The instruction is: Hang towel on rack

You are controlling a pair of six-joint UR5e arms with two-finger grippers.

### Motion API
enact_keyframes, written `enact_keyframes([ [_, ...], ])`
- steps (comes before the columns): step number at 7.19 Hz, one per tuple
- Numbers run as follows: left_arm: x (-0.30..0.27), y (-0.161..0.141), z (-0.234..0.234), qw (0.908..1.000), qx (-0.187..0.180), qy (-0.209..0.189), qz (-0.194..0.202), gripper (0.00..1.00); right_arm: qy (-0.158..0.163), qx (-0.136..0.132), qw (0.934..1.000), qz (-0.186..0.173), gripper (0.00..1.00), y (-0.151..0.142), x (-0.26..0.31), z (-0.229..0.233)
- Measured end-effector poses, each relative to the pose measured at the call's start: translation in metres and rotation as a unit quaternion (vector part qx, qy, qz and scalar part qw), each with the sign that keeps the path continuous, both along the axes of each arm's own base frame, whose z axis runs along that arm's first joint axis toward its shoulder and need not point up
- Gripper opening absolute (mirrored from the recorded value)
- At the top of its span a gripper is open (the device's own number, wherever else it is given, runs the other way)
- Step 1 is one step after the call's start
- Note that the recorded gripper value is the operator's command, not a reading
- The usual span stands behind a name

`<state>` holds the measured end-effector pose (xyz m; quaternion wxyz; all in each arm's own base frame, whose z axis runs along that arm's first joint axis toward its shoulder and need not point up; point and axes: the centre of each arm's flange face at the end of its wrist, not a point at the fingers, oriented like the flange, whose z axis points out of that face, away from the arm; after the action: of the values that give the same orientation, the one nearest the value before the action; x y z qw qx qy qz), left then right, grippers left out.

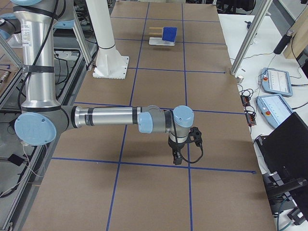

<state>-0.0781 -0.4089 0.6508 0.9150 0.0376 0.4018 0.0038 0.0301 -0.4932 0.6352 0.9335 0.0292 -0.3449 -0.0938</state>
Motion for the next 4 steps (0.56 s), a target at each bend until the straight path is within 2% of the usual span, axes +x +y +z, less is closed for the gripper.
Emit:
enact_keyframes([
  [4,-0.0015,0.0006,-0.0012,1.0000,0.001,0.000,-0.002,0.99,-0.001,0.002,1.0000,0.000,1.00,-0.0010,-0.0003,-0.0021],
])
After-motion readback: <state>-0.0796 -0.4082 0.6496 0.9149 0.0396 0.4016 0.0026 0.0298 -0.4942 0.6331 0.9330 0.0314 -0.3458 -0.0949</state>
